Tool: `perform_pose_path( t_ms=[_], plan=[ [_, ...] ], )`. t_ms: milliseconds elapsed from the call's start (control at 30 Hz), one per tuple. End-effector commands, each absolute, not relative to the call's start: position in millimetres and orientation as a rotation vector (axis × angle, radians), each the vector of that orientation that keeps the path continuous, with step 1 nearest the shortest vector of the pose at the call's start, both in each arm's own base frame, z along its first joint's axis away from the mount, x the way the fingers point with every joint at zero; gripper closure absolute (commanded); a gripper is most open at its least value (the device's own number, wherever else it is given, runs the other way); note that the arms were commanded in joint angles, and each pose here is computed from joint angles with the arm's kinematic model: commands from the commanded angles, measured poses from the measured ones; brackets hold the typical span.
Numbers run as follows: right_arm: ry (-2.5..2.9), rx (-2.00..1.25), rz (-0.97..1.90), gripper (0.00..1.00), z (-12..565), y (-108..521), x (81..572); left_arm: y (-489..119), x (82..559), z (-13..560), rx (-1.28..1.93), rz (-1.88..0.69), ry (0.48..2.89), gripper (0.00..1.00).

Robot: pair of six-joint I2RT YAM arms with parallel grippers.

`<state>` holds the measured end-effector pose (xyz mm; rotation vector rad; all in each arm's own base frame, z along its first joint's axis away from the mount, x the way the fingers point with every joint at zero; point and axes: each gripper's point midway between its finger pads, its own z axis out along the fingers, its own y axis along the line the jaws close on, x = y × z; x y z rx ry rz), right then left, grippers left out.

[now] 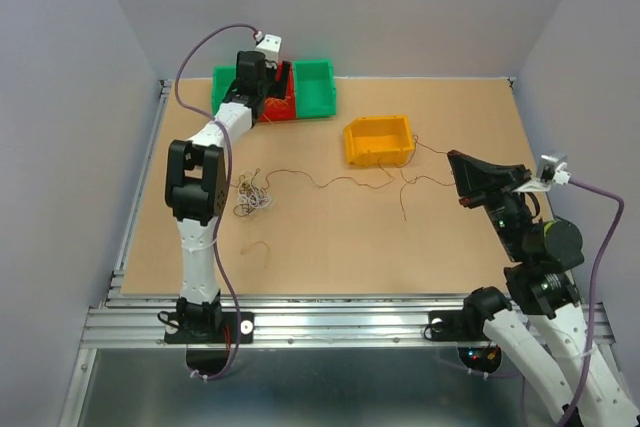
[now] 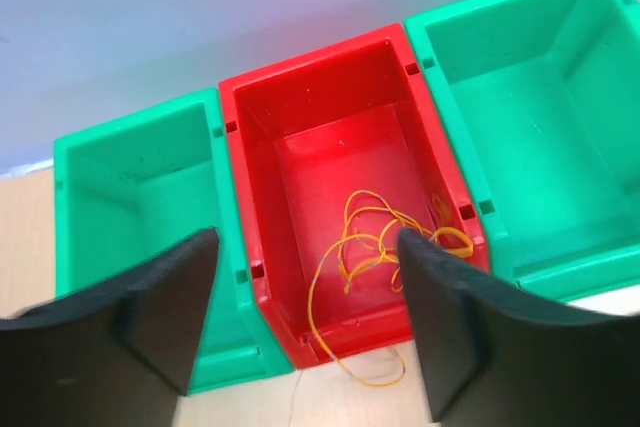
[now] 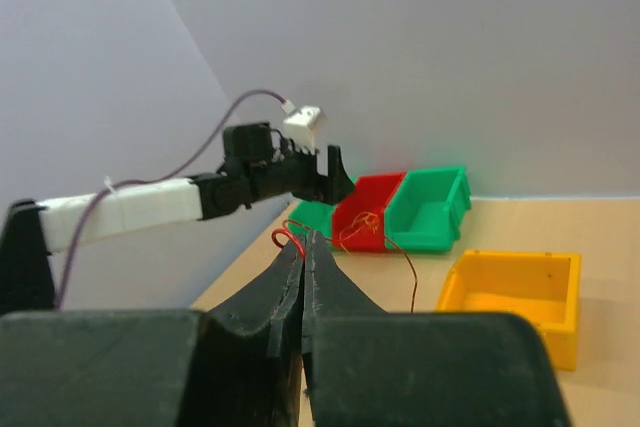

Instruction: Untangle the cables

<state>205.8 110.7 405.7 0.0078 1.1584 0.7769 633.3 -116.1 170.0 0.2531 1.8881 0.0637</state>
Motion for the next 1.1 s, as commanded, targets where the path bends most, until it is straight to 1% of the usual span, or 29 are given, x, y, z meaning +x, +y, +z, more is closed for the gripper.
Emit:
perform_pose_path(
  t_ms=[0, 33, 67, 100, 133, 167, 200, 233, 267, 300, 333, 367, 433, 500, 667, 833, 1067],
  plan=[
    [1.190, -0.067, 0.799, 0.99, 411, 128, 219, -113, 602, 291, 0.209, 0.035, 1.678, 0.02],
    [1.205, -0.073, 0.796, 0.99, 409, 131, 224, -116, 595, 296, 0.215, 0.019, 1.670, 0.01],
    [1.240, -0.078, 0.785, 0.99, 403, 135, 236, -122, 584, 279, 0.243, -0.011, 1.703, 0.01],
    [1.255, -0.075, 0.774, 0.99, 400, 136, 242, -131, 568, 302, 0.262, -0.046, 1.656, 0.01],
    [1.265, -0.074, 0.765, 0.99, 399, 137, 247, -136, 553, 278, 0.293, -0.068, 1.697, 0.01],
    [1.270, -0.071, 0.749, 0.99, 398, 137, 253, -146, 540, 276, 0.330, -0.113, 1.690, 0.01],
    [1.295, -0.052, 0.728, 0.99, 392, 137, 265, -161, 520, 301, 0.363, -0.184, 1.617, 0.01],
    [1.303, -0.043, 0.716, 0.99, 390, 137, 271, -167, 507, 299, 0.384, -0.220, 1.606, 0.01],
    [1.290, -0.032, 0.710, 0.99, 393, 137, 275, -174, 490, 275, 0.418, -0.266, 1.641, 0.01],
    [1.311, -0.023, 0.699, 0.99, 386, 139, 286, -177, 475, 290, 0.419, -0.302, 1.600, 0.01],
    [1.309, -0.024, 0.696, 0.99, 386, 140, 291, -181, 466, 294, 0.419, -0.339, 1.577, 0.01],
    [1.293, -0.024, 0.699, 1.00, 390, 142, 295, -185, 455, 280, 0.438, -0.369, 1.597, 0.01],
    [1.319, -0.017, 0.695, 0.99, 387, 148, 311, -183, 440, 282, 0.445, -0.376, 1.575, 0.01],
    [1.320, -0.029, 0.706, 0.99, 391, 154, 321, -177, 435, 287, 0.432, -0.351, 1.553, 0.01],
    [1.338, -0.056, 0.712, 0.99, 383, 170, 351, -166, 437, 266, 0.417, -0.280, 1.578, 0.01],
    [1.338, -0.030, 0.661, 0.99, 379, 169, 371, -163, 450, 248, 0.408, -0.241, 1.622, 0.02],
    [1.385, 0.032, 0.572, 0.99, 363, 164, 406, -161, 453, 246, 0.403, -0.218, 1.629, 0.02]
  ],
)
